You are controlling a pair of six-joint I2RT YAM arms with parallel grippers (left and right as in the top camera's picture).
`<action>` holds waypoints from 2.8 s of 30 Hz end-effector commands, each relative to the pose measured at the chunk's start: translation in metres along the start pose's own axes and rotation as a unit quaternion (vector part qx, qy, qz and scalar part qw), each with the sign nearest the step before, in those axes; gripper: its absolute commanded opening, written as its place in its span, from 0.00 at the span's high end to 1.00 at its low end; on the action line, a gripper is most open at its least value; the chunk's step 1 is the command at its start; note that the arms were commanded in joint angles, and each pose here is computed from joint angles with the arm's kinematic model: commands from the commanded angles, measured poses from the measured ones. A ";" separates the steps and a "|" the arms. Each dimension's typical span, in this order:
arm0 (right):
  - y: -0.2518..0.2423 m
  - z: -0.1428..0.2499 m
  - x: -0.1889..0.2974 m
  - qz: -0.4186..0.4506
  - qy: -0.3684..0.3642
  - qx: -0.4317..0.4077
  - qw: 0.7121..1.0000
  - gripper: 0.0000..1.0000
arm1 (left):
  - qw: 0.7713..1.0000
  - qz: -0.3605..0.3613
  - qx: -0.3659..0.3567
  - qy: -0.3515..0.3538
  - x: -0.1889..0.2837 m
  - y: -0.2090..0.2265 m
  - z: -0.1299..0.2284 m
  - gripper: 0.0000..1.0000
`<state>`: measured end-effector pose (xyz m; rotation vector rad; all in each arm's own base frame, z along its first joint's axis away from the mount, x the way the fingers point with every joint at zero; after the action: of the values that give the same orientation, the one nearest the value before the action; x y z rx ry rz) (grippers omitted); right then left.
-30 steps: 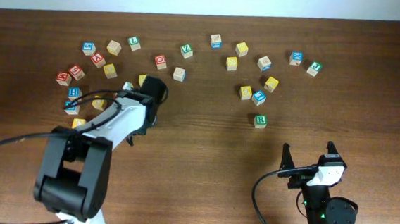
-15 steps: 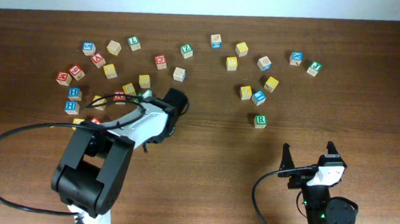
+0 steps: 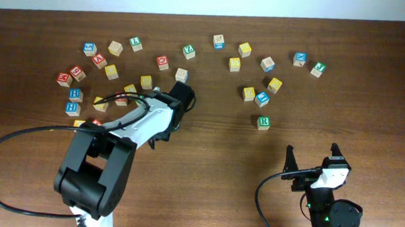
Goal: Spell out RSS
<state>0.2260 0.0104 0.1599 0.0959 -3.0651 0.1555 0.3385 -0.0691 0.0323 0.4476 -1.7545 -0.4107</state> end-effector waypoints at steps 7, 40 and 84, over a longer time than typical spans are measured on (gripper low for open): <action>-0.002 0.003 0.000 0.006 0.003 0.002 1.000 0.02 | 0.986 -0.154 0.002 -0.057 0.001 0.051 -0.020 0.85; -0.002 0.003 0.000 0.006 0.003 0.002 1.000 0.02 | 0.993 0.055 0.102 -0.009 0.038 0.011 -0.058 0.69; -0.002 0.003 0.000 0.006 0.003 0.002 1.000 0.02 | 0.954 0.196 0.195 0.118 -0.040 0.080 0.006 1.00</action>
<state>0.2260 0.0104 0.1599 0.0959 -3.0650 0.1561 0.3406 0.0225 0.0476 0.4257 -1.6566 0.2871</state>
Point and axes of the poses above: each gripper's point midway between its finger pads, its own x axis back along the fingers, its own y axis along the line the jaws close on, z = x × y, the point moved 2 cm from there along x, back along the fingers, and after that the axes turned 8 degrees about x, right-handed, at the moved point
